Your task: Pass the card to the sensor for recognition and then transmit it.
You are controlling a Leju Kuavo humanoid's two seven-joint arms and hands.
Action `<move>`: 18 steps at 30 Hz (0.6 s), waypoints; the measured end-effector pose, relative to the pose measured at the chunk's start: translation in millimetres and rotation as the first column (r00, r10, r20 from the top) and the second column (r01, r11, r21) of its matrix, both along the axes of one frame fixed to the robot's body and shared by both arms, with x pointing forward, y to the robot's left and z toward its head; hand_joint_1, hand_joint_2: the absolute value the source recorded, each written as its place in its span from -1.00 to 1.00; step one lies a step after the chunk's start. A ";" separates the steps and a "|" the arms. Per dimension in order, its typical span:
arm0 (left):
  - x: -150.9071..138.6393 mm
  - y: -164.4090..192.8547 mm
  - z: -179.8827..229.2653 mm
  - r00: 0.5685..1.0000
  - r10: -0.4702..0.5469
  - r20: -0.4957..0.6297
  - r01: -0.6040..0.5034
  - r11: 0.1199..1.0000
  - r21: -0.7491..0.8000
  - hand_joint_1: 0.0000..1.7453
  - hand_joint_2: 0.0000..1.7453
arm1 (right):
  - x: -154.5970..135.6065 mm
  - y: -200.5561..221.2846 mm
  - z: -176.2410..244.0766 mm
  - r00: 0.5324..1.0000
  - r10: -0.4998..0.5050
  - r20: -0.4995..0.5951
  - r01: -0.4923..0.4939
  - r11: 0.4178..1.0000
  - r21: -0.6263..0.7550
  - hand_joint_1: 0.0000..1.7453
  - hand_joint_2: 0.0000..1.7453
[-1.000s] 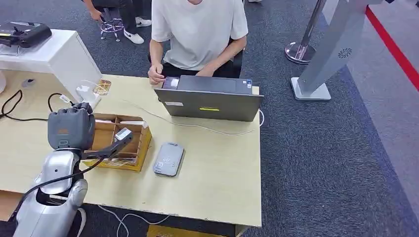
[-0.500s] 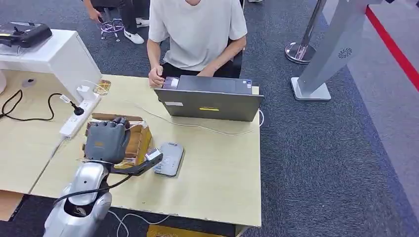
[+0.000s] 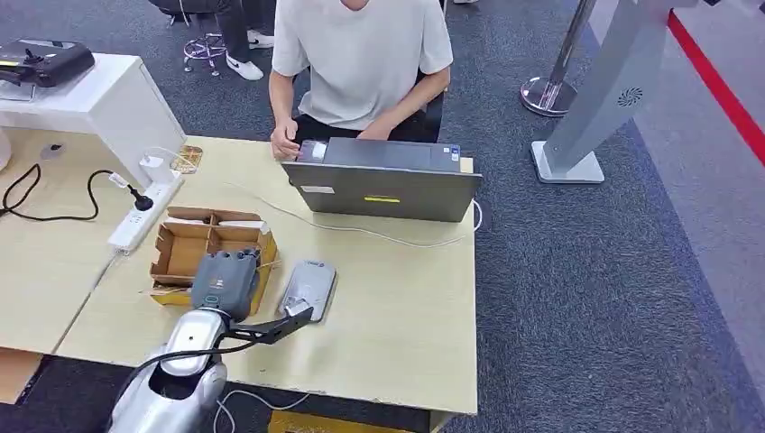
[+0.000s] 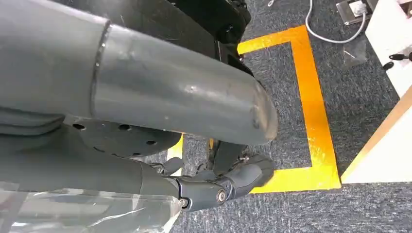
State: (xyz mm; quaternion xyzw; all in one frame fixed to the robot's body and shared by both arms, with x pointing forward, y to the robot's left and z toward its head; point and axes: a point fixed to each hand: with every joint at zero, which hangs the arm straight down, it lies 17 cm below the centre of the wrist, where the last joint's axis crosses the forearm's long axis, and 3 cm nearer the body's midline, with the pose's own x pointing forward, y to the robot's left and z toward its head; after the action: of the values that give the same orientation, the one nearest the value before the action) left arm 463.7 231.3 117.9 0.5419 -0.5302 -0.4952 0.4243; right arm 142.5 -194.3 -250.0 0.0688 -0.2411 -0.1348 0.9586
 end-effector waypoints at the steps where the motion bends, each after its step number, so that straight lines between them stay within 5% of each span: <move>1: -0.5 -1.8 -6.5 1.000 -0.008 -0.016 0.008 1.000 0.000 1.00 1.00 | 0.0 -0.2 -0.1 1.000 -0.001 0.000 0.001 1.000 -0.001 -1.00 -1.00; 18: -12.5 -23.1 -44.8 0.994 -0.083 -0.075 0.082 0.996 -0.019 1.00 1.00 | -2.5 -0.2 -0.8 1.000 0.003 -0.005 -0.003 1.000 -0.003 -1.00 -1.00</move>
State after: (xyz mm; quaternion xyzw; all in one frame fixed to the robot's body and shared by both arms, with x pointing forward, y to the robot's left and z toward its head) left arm 451.2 208.2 73.1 0.4969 -0.5395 -0.5285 0.4274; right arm 140.0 -194.4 -250.7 0.0673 -0.2389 -0.1330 0.9595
